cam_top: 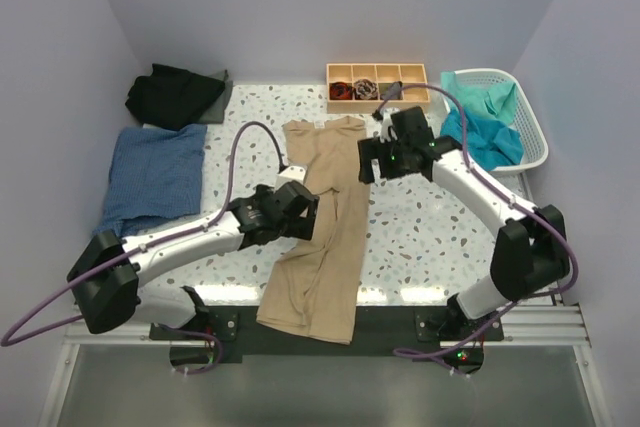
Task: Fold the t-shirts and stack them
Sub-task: Fold the tshirt
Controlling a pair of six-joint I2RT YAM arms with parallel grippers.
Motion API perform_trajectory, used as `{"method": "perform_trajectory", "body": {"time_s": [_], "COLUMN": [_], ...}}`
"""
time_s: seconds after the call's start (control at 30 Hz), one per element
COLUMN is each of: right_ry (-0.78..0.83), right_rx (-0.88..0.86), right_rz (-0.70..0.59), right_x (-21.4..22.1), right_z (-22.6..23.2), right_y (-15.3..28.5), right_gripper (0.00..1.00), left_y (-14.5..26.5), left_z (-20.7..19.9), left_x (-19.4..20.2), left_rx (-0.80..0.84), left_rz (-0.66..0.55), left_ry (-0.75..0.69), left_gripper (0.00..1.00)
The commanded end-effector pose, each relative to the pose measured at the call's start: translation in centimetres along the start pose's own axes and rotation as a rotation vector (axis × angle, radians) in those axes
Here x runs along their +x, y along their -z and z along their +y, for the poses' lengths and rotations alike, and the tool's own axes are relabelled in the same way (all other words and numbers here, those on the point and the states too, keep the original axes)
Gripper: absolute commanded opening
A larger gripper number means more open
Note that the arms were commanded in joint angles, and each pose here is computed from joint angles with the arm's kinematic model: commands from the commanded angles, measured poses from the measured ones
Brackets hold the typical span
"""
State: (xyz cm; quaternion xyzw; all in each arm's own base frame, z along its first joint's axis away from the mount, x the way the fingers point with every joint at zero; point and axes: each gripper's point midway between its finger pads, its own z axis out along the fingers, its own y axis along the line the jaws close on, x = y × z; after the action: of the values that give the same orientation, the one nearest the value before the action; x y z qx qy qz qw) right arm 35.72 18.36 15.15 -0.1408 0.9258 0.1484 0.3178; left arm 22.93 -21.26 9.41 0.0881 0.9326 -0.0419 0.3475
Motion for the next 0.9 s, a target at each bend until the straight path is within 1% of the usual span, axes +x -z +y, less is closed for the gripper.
{"method": "perform_trajectory", "body": {"time_s": [0.0, 0.03, 0.07, 0.1, 0.13, 0.17, 0.2, 0.27, 0.3, 0.37, 0.4, 0.47, 0.5, 0.53, 0.63, 0.73, 0.87], "right_ry": [-0.054, -0.057, -0.062, -0.061, -0.073, -0.081, -0.085, -0.1, -0.102, -0.112, -0.115, -0.117, -0.118, -0.114, -0.115, -0.107, -0.111], "right_rx": [-0.122, -0.123, -0.123, -0.126, -0.115, -0.113, -0.113, -0.095, -0.093, -0.075, -0.072, -0.064, -0.059, -0.057, -0.047, -0.046, -0.059], "right_rz": [0.053, 0.065, 0.095, 0.092, 0.092, 0.112, 0.105, 0.127, 0.137, 0.136, 0.141, 0.127, 0.126, 0.122, 0.116, 0.118, 0.133], "right_x": [5.4, 6.3, 7.9, 8.4, 8.9, 10.2, 10.5, 11.7, 12.2, 12.6, 12.8, 12.6, 12.6, 12.4, 12.0, 11.9, 12.2], "right_z": [2.9, 3.0, 2.9, 3.0, 2.8, 2.7, 2.7, 2.3, 2.3, 2.0, 1.9, 1.9, 1.8, 1.8, 1.6, 1.6, 1.8], "right_y": [1.1, 1.3, 1.5, 2.4, 2.7, 2.8, 3.6, 3.8, 4.1, 4.4, 4.6, 5.0, 5.2, 5.3, 5.5, 5.3, 4.8], "right_gripper": [0.89, 0.89, 0.89, 0.89, 0.89, 0.89, 0.89, 0.89, 0.89, 0.89, 0.89, 0.89, 0.89, 0.89, 0.89, 0.89, 0.89], "left_y": [0.1, 0.0, 0.4, -1.1, -1.8, -1.5, -3.1, -3.8, -5.6, -6.6, -8.3, -9.4, -10.7, -10.9, -12.1, -13.0, -14.2], "left_z": [-3.9, -4.5, -4.8, -5.2, -5.2, -5.8, -5.9, -6.1, -6.2, -6.3, -6.5, -7.1, -7.1, -7.8, -8.1, -8.4, -7.9], "left_x": [-7.7, -9.0, -12.5, -13.2, -14.5, -17.3, -17.6, -20.5, -20.2, -21.5, -20.7, -20.9, -20.2, -20.4, -19.7, -19.3, -18.7], "left_rx": [0.132, 0.148, 0.161, 0.155, 0.182, 0.21, 0.207, 0.257, 0.255, 0.286, 0.289, 0.348, 0.351, 0.422, 0.481, 0.519, 0.503], "left_rz": [-0.234, -0.25, -0.312, -0.294, -0.29, -0.34, -0.325, -0.367, -0.335, -0.331, -0.293, -0.27, -0.249, -0.245, -0.213, -0.186, -0.176], "left_ry": [0.028, 0.02, 0.018, 0.002, 0.006, 0.006, 0.006, 0.021, 0.018, 0.019, 0.011, 0.013, 0.014, 0.014, 0.028, 0.022, 0.023], "left_gripper": [1.0, 1.0, 1.0, 1.0, 1.0, 1.0, 1.0, 1.0, 1.0, 1.0, 1.0, 1.0, 1.0, 1.0, 1.0, 1.0, 1.0]}}
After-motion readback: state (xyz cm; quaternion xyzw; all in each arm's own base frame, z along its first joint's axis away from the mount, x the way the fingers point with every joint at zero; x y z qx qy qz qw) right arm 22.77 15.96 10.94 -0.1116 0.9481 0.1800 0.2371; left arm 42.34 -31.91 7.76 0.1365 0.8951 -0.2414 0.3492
